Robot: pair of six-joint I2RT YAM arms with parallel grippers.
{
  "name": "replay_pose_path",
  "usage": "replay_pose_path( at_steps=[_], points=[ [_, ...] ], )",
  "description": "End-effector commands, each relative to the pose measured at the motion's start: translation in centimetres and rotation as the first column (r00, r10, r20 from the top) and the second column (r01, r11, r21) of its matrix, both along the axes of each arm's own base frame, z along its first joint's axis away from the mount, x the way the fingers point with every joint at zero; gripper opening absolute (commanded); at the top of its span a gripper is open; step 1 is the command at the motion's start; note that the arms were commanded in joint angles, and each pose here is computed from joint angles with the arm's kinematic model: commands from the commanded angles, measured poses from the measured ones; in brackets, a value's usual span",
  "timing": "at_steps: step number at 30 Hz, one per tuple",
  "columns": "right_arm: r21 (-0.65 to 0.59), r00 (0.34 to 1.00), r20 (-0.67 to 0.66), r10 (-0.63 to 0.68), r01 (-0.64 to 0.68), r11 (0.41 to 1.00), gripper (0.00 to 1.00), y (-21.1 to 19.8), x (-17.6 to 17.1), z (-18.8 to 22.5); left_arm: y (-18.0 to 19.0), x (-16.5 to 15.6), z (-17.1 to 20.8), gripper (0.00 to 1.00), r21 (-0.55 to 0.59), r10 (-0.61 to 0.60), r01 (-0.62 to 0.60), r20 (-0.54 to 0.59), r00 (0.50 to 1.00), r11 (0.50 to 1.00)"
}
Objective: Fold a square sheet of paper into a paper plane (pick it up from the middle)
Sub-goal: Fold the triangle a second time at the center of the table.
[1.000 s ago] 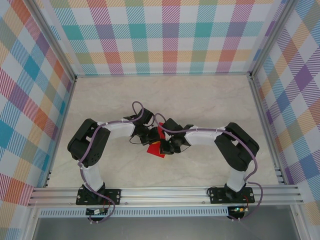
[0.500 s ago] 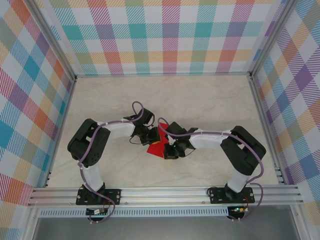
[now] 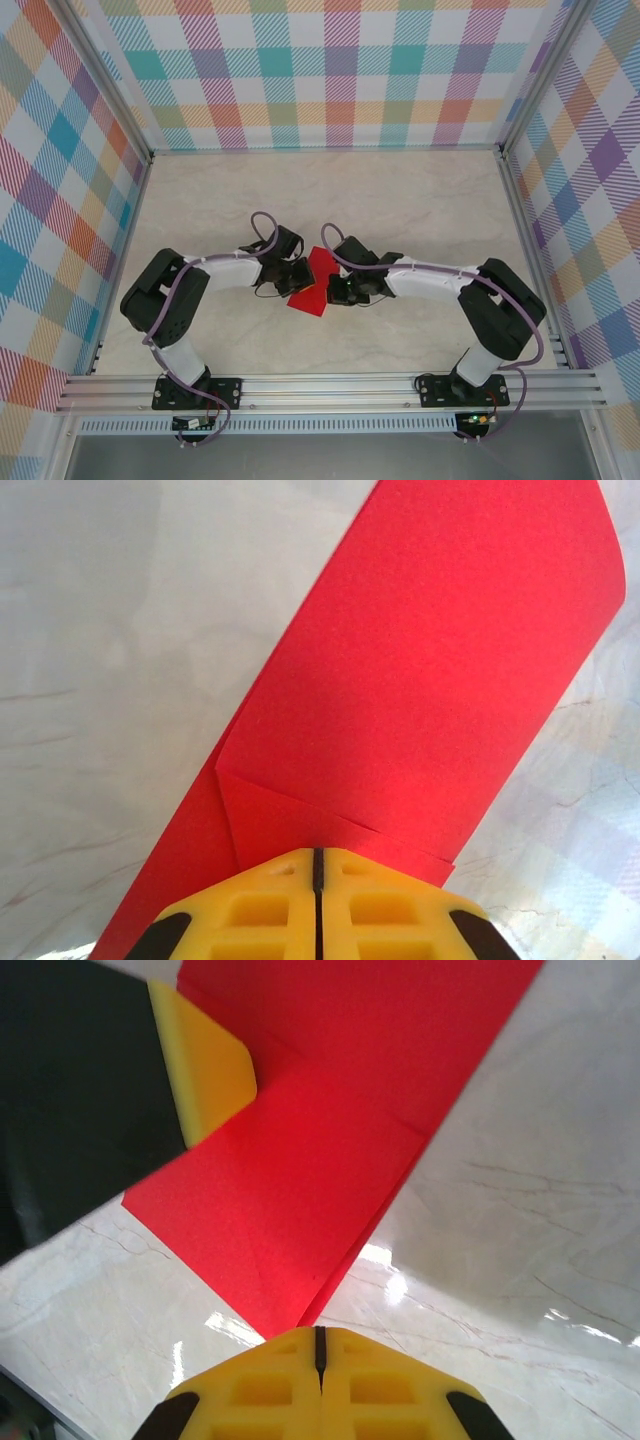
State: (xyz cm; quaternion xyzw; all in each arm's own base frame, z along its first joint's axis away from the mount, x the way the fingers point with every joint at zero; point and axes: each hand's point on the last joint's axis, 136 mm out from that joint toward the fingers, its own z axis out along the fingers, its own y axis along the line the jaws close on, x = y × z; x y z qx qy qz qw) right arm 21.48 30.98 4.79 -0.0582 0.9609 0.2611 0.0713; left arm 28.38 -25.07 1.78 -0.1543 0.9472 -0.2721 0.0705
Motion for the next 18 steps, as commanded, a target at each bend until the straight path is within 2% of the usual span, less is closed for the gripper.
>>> replay_pose_path(
  at_steps=[1, 9, 18],
  points=[
    [0.039, 1.000, 0.013, 0.012, -0.013, 0.999, 0.04, 1.9, 0.7, 0.6, 3.0, -1.8, -2.3, 0.07, 0.115, 0.102, -0.093, -0.070, 0.992, 0.989],
    [0.070, 0.998, -0.013, 0.065, -0.064, 0.995, 0.03, 4.9, 0.5, -0.2, 1.4, -1.9, -2.0, 0.07, 0.018, 0.095, -0.094, -0.102, 0.990, 0.995],
    [-0.006, 0.996, -0.071, 0.063, -0.063, 0.998, 0.03, 3.8, -0.4, -3.5, -0.2, 0.0, 1.8, 0.10, -0.107, 0.017, -0.021, -0.040, 0.999, 0.994]
  ],
)
